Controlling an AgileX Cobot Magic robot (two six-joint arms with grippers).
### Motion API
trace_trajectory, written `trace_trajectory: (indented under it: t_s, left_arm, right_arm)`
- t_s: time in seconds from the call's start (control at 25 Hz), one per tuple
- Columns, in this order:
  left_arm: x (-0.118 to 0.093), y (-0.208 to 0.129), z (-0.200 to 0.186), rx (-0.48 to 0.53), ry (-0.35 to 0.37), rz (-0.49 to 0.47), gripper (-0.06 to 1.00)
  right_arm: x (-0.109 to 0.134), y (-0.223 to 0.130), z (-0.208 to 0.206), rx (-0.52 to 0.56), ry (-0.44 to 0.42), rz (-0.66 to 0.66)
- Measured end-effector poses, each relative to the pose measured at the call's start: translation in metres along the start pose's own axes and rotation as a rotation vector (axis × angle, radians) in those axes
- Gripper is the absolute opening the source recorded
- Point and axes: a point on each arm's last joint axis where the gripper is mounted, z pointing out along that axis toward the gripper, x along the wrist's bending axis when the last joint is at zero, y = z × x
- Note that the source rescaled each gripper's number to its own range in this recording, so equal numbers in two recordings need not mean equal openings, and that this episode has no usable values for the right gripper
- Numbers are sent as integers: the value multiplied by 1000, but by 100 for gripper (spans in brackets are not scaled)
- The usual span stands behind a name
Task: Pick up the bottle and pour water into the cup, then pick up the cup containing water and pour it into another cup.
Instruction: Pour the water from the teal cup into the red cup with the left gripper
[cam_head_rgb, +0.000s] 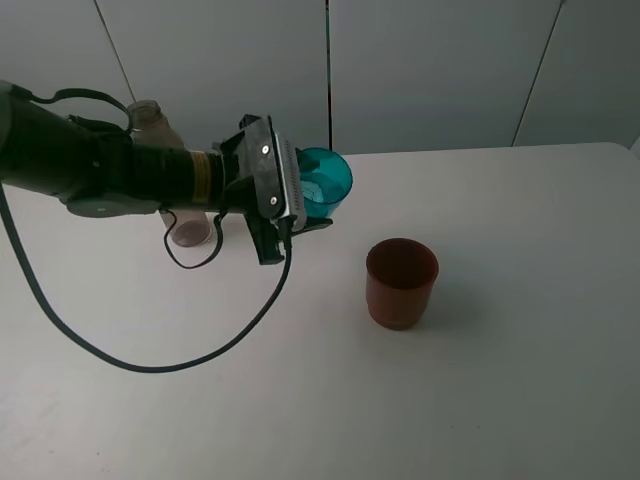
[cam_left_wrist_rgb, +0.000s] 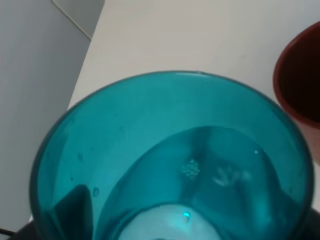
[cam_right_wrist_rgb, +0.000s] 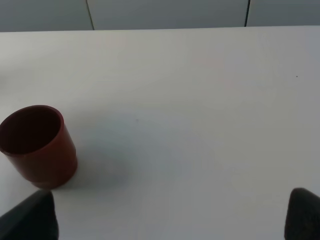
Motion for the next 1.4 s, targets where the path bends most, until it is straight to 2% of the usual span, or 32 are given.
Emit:
trace_trajectory:
  t_s: [0.2,0.36,0.6,0.8,1.08,1.4]
  left_arm:
    - [-7,6,4,40,-21,68,31]
    - [-4,17,11,90,-13,128,31]
    - [2,45,19,50,9,200,30]
    - [6,47,19,57,21,246,30]
    - [0,54,22,36,4,353,30]
    - [-3,56,23,29,-2,424,30]
  right_arm:
    - [0,0,0,0,0,0]
    - [0,0,0,0,0,0]
    - [0,0,0,0,0,0]
    - [0,0,0,0,0,0]
    - [0,0,0,0,0,0]
    - [0,0,0,0,0,0]
